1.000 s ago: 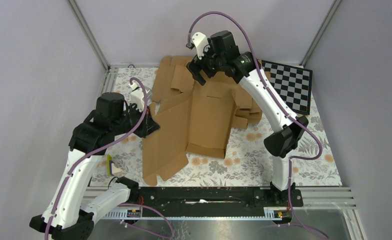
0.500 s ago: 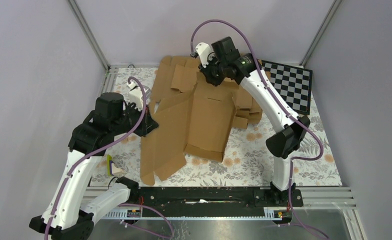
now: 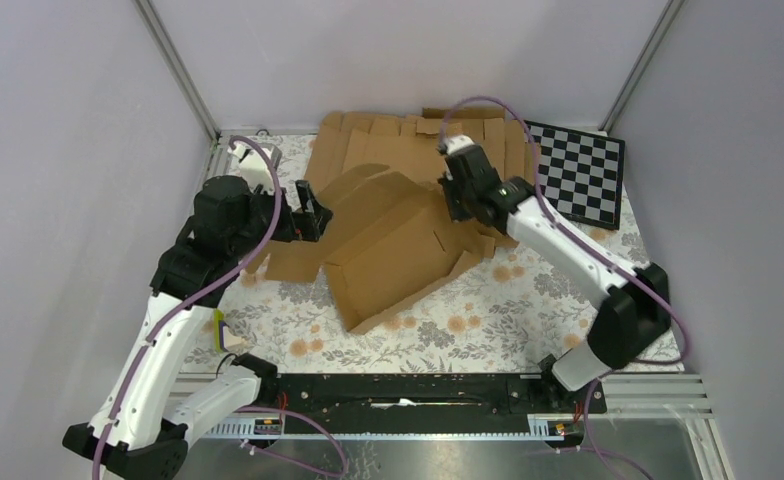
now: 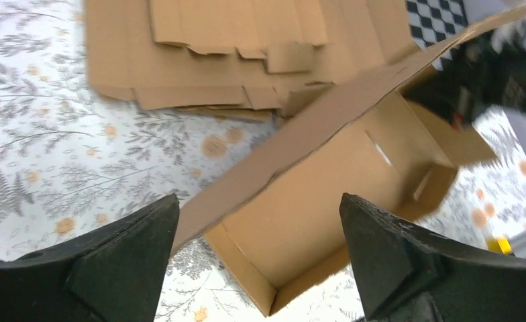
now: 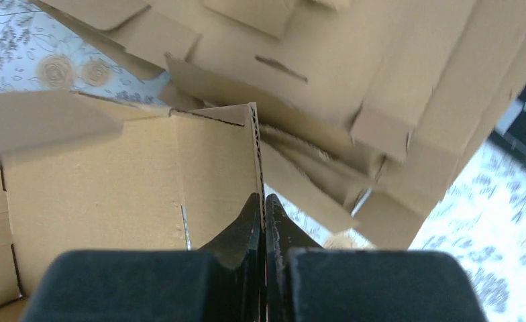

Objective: Fold the paper box

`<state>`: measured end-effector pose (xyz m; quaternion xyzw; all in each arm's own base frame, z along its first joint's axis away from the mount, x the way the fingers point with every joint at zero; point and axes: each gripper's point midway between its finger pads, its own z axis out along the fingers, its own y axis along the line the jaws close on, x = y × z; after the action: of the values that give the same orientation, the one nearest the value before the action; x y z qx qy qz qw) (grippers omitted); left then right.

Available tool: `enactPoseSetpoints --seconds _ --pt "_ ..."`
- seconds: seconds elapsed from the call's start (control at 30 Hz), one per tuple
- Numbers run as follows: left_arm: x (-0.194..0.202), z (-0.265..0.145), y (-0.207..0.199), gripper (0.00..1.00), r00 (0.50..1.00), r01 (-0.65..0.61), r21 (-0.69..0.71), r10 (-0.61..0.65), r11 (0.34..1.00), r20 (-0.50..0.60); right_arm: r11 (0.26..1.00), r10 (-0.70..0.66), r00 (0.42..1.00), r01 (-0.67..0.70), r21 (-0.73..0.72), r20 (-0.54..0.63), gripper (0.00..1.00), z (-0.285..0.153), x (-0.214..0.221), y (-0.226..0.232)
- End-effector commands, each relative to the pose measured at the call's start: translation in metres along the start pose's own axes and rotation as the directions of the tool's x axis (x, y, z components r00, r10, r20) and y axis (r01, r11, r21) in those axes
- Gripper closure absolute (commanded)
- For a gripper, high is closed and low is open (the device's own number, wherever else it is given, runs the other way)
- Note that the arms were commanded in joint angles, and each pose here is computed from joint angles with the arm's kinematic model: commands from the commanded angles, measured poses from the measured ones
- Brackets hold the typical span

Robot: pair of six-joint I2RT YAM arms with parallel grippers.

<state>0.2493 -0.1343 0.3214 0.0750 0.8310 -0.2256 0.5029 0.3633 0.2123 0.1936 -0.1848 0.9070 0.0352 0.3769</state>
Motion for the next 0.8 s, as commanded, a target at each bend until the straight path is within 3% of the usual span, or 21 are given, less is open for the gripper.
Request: enactPoseSetpoints --seconds 0.0,0.23,0.4,0.53,0.77 --pt "-0.032 -0.006 0.033 0.01 0.982 0.1 -0.196 -0.065 0.975 0.177 0.949 0.297 0.916 -0.314 0.02 0.268 1.0 -0.02 -0.016 -0.015" --pt "-0.016 -0.027 0.07 0.01 0.97 0.194 -0.382 -0.117 0.904 0.214 0.868 0.491 0.852 -0.495 -0.023 0.181 1.0 0.002 0.077 -0.006" --pt "0.004 -0.035 0.089 0.01 0.986 0.163 -0.498 -0.118 0.852 0.12 0.835 0.549 0.825 -0.537 -0.118 0.135 0.99 0.001 0.117 0.008" --pt "0.019 -0.03 0.089 0.01 0.987 0.158 -0.497 -0.147 0.853 0.061 0.832 0.552 0.826 -0.533 -0.155 0.118 0.95 0.001 0.128 0.014" --pt "-0.002 -0.048 0.08 0.01 0.974 0.224 -0.47 -0.172 0.854 0.15 0.82 0.564 0.822 -0.546 -0.172 0.077 0.84 0.0 0.138 0.02"
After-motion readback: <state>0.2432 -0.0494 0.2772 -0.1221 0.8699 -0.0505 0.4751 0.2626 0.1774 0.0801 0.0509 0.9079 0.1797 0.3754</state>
